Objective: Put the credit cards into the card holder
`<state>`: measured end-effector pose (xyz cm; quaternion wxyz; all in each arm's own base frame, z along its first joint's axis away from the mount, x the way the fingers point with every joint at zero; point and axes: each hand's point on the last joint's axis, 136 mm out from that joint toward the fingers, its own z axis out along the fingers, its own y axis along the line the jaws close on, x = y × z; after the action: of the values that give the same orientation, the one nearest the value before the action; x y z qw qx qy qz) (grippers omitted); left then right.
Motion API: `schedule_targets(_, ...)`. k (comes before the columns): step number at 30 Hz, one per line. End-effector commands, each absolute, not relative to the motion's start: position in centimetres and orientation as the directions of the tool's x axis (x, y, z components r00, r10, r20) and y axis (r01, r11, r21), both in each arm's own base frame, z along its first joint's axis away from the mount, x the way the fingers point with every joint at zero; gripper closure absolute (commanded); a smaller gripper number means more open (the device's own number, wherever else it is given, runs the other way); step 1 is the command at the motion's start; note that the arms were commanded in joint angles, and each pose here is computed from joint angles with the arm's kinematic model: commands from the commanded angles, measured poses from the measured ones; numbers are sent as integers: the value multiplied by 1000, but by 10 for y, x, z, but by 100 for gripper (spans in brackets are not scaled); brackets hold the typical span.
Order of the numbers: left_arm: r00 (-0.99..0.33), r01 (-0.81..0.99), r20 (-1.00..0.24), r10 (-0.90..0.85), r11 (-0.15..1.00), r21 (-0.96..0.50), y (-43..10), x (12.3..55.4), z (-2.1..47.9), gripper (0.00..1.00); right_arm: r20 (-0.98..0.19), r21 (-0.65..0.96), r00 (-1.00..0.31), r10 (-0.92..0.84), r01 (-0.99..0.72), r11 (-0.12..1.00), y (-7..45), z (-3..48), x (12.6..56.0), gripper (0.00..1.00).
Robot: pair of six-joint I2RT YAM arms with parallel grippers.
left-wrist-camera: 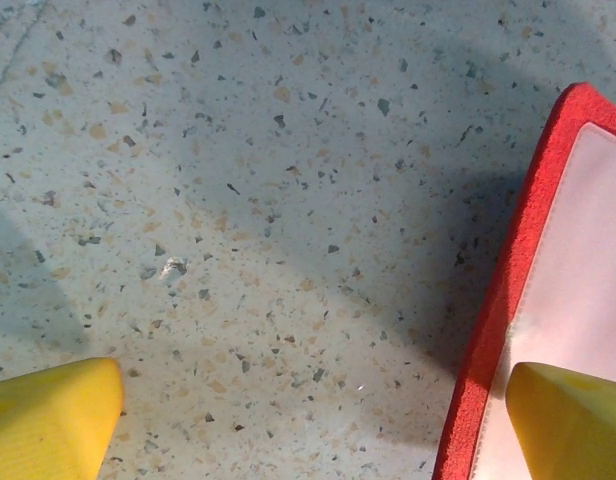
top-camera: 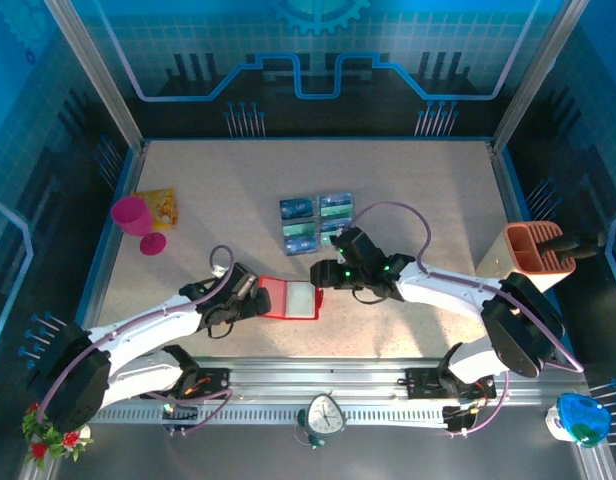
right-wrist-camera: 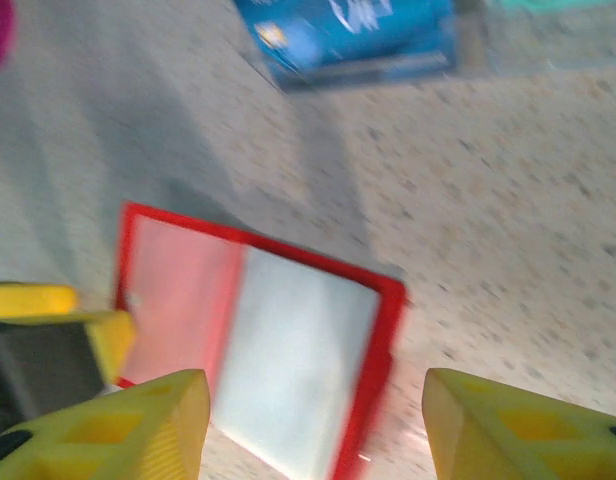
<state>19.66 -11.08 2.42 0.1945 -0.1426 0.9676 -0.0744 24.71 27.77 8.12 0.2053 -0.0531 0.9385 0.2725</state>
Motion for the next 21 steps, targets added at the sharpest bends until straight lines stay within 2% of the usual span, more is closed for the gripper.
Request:
schedule_targets(1,-875,-221,-388,-288,953,-209,-118,208,33,1,-365,400,-930,-47,-202,894,259,50,234,41)
schedule_targets(4,-875,-217,-390,-286,953,-212,-120,209,34,1,-349,411,-936,-48,-199,890,265,41,234,45)
schedule_targets(6,-876,-215,-389,-284,953,-212,-121,210,34,1,-342,414,-938,-49,-198,888,268,35,235,52)
schedule_targets(10,-875,-211,-392,-284,953,-219,-124,214,34,1,-351,408,-936,-36,-187,893,266,33,240,81)
schedule_targets(12,-876,-206,-394,-279,954,-218,-126,216,34,1,-358,402,-933,-25,-178,898,261,34,243,90)
schedule_targets(15,-879,-201,-392,-271,957,-210,-128,219,31,1,-364,402,-932,2,-155,902,252,35,247,95)
schedule_targets(21,-890,-198,-376,-259,961,-193,-131,222,20,1,-368,390,-929,34,-121,913,237,35,248,96)
